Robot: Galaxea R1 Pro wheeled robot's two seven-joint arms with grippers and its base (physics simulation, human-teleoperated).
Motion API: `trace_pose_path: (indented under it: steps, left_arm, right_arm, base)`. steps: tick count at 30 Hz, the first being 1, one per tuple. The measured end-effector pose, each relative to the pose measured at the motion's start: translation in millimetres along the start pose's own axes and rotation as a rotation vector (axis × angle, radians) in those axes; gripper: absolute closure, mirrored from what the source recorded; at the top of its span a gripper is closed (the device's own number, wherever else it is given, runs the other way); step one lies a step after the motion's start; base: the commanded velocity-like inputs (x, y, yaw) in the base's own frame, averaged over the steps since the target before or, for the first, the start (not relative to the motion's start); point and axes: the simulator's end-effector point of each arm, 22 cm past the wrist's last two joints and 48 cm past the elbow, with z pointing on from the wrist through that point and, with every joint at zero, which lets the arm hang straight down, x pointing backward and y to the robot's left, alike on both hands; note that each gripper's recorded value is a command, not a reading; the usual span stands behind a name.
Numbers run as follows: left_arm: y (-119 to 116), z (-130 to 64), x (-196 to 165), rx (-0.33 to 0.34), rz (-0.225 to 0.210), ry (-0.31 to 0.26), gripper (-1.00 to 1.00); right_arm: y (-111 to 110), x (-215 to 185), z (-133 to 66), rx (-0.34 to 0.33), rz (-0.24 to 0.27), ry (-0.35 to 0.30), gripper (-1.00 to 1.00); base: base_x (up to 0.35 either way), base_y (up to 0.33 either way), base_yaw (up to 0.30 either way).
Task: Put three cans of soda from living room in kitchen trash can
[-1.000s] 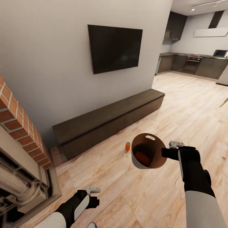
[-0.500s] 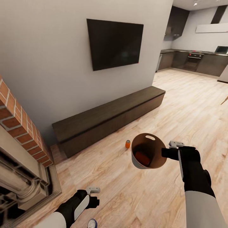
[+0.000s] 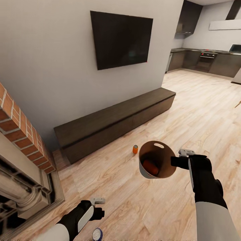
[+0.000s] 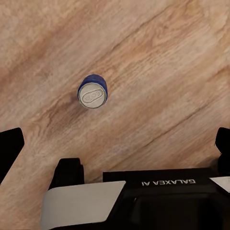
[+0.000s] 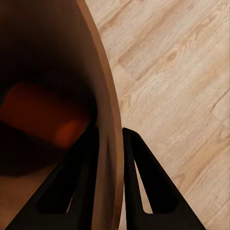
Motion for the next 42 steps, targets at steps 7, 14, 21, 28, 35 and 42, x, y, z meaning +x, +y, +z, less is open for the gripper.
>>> trace_pose_path:
  steps: [7, 14, 21, 28, 35, 42]
  left_arm:
    - [4, 14.1, 11, 0.001, 0.0, 0.043, -1.0]
    - [5, 25.4, 17, 0.005, 0.004, 0.076, -1.0]
    - [5, 31.3, 23, 0.007, 0.007, 0.1, -1.0]
    - [1, 28.7, 13, 0.016, 0.009, 0.084, -1.0]
    - [-4, 13.1, -40, 0.026, 0.014, 0.006, -1.0]
    - [-7, -4.0, -88, 0.029, 0.02, -0.054, -1.0]
  right_arm:
    - [-1, 10, 13.5, 0.001, 0.0, 0.008, 1.0]
    - [-3, 18, 24.9, 0.006, -0.002, 0.011, 1.0]
    - [0, 23, 31.9, -0.005, 0.002, 0.016, 1.0]
    - [-2, 25, 32.9, 0.005, -0.004, 0.02, 1.0]
    - [-2, 24, 32.9, 0.003, -0.002, 0.019, 1.0]
    - [-2, 25, 33.1, 0.001, -0.001, 0.02, 1.0]
  base:
    - [0.0, 0.0, 0.0]
    - [0.0, 0.0, 0.064]
    - [0.0, 0.0, 0.143]
    - [0.0, 0.0, 0.035]
    - [0.0, 0.0, 0.004]
    - [0.0, 0.0, 0.0]
